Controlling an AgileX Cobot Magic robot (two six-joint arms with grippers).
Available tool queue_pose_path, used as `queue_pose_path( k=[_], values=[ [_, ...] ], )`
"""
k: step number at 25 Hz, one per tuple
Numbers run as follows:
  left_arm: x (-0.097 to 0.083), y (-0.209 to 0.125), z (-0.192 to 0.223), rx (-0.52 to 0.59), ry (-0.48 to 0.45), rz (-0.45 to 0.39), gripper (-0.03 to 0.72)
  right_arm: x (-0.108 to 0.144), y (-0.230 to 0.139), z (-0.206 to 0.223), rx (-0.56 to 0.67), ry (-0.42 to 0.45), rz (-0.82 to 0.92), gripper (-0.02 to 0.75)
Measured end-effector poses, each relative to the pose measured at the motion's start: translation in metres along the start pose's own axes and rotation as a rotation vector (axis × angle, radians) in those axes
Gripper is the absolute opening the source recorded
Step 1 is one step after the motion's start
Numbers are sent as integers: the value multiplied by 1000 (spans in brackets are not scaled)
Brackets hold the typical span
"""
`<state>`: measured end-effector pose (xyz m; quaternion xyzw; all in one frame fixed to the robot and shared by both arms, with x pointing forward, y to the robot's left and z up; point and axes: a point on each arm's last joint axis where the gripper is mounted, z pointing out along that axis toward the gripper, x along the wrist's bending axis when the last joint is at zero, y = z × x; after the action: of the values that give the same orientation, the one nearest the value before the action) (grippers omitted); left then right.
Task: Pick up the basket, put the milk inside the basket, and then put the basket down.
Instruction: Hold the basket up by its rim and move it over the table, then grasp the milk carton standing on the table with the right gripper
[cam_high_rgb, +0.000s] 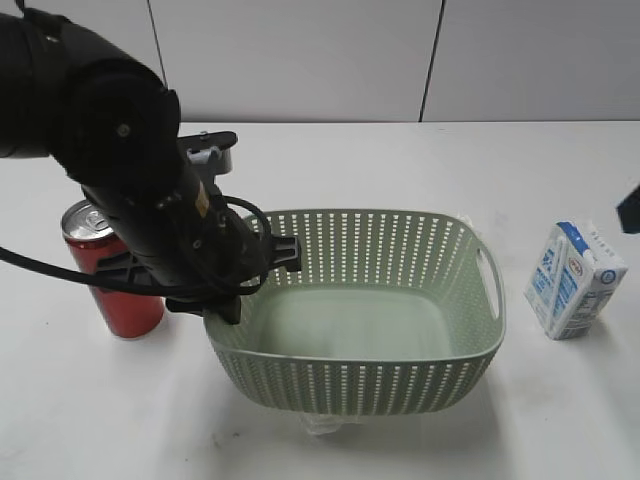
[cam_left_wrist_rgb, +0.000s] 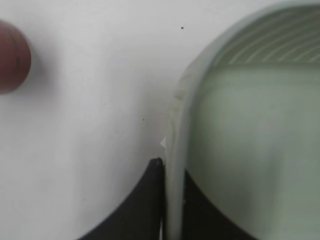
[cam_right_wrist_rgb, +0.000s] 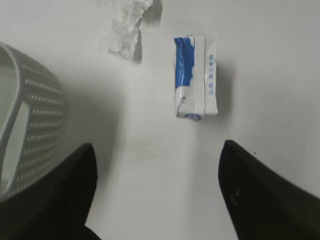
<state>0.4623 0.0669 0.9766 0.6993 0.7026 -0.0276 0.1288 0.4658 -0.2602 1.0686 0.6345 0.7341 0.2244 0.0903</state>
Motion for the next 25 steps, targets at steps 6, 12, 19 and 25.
queue_pose_path(
  k=[6,12,19,25],
  values=[
    [0,0,0,0,0,0,7,-13,34,63,128,-16,1,573],
    [0,0,0,0,0,0,7,-24,39,107,172,-56,-15,573],
    [0,0,0,0,0,0,7,-31,34,142,243,-58,-1,573],
    [-1,1,0,-7,-7,0,7,-32,33,147,259,-58,3,423]
  ],
)
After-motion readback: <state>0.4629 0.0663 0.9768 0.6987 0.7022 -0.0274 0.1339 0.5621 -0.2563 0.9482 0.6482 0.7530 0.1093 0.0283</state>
